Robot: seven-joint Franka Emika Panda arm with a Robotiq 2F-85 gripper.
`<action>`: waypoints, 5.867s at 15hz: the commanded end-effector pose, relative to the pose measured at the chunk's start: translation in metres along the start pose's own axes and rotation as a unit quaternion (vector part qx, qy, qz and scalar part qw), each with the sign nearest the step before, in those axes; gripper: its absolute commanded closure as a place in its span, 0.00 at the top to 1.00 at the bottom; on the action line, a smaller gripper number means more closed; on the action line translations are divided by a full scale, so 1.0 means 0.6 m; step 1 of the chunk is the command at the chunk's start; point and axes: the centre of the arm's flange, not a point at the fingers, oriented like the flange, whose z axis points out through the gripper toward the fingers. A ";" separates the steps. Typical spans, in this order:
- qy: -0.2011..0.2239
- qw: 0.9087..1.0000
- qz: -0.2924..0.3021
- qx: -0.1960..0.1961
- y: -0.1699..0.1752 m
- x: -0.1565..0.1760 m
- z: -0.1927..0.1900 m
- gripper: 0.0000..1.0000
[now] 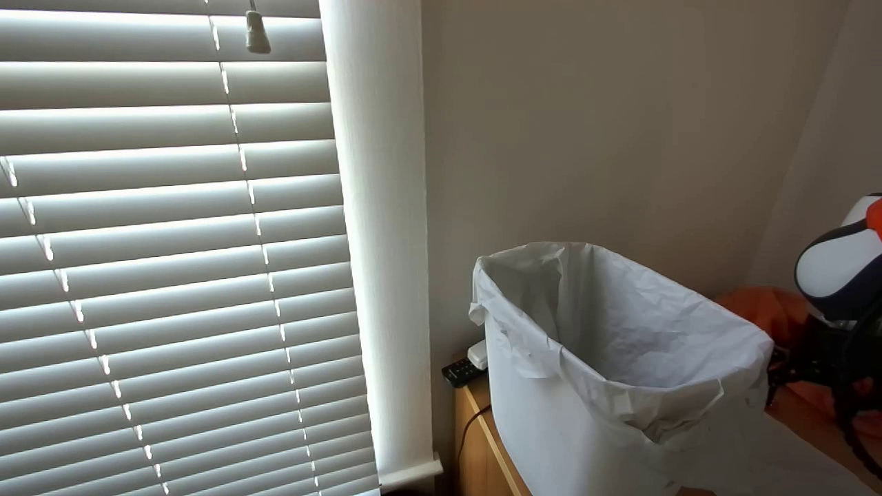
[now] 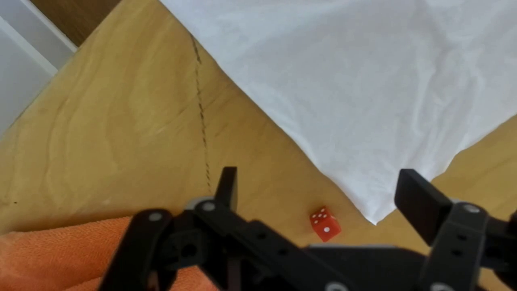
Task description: Place the small item on the paper towel, then fold the paper towel
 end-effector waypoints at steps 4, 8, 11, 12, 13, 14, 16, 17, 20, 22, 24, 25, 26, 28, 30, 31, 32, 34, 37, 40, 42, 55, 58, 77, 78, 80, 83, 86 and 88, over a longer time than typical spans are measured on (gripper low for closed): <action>0.008 1.000 0.009 -0.005 0.001 0.008 0.006 1.00; 0.017 1.000 0.012 0.002 0.004 0.023 0.011 1.00; 0.024 1.000 0.017 0.005 0.001 0.033 0.018 1.00; 0.028 0.999 0.019 0.002 0.000 0.035 0.021 1.00; 0.028 0.999 0.018 0.004 -0.001 0.037 0.024 1.00; 0.029 0.999 0.019 0.003 -0.001 0.039 0.028 1.00; 0.028 0.999 0.020 0.001 -0.002 0.043 0.033 1.00; 0.027 0.999 0.020 0.001 -0.002 0.044 0.036 0.99; 0.031 0.999 0.019 -0.002 -0.003 0.046 0.041 0.70; 0.032 0.999 0.020 -0.002 -0.004 0.048 0.041 0.52; 0.037 0.999 0.021 -0.005 -0.006 0.049 0.042 0.37; 0.036 0.999 0.021 -0.005 -0.008 0.049 0.043 0.30; 0.037 0.999 0.022 -0.006 -0.009 0.049 0.044 0.23; 0.036 0.999 0.022 -0.005 -0.011 0.049 0.046 0.07; 0.036 0.999 0.023 -0.005 -0.012 0.049 0.047 0.00; 0.036 0.999 0.022 -0.005 -0.012 0.049 0.047 0.04; 0.036 0.999 0.022 -0.004 -0.011 0.049 0.047 0.04; 0.036 0.999 0.021 -0.004 -0.012 0.048 0.046 0.13; 0.037 0.999 0.023 -0.001 -0.011 0.041 0.031 0.04; 0.037 0.999 0.035 0.003 -0.015 0.029 0.009 0.04; 0.039 0.998 0.040 0.003 -0.022 0.023 -0.002 0.04; -0.088 0.996 0.021 0.005 -0.075 -0.078 -0.015 0.04; -0.123 0.992 0.026 0.021 -0.082 -0.098 -0.001 0.04; -0.035 0.998 0.021 0.052 -0.042 -0.060 -0.007 1.00; -0.021 0.998 0.020 0.055 -0.038 -0.049 -0.008 1.00; 0.004 0.998 0.019 0.057 -0.032 -0.030 -0.008 1.00; 0.025 0.998 0.017 0.058 -0.027 -0.005 -0.001 0.99; 0.030 0.998 0.008 0.052 -0.032 0.009 0.017 1.00; 0.029 0.998 0.003 0.048 -0.036 0.017 0.032 1.00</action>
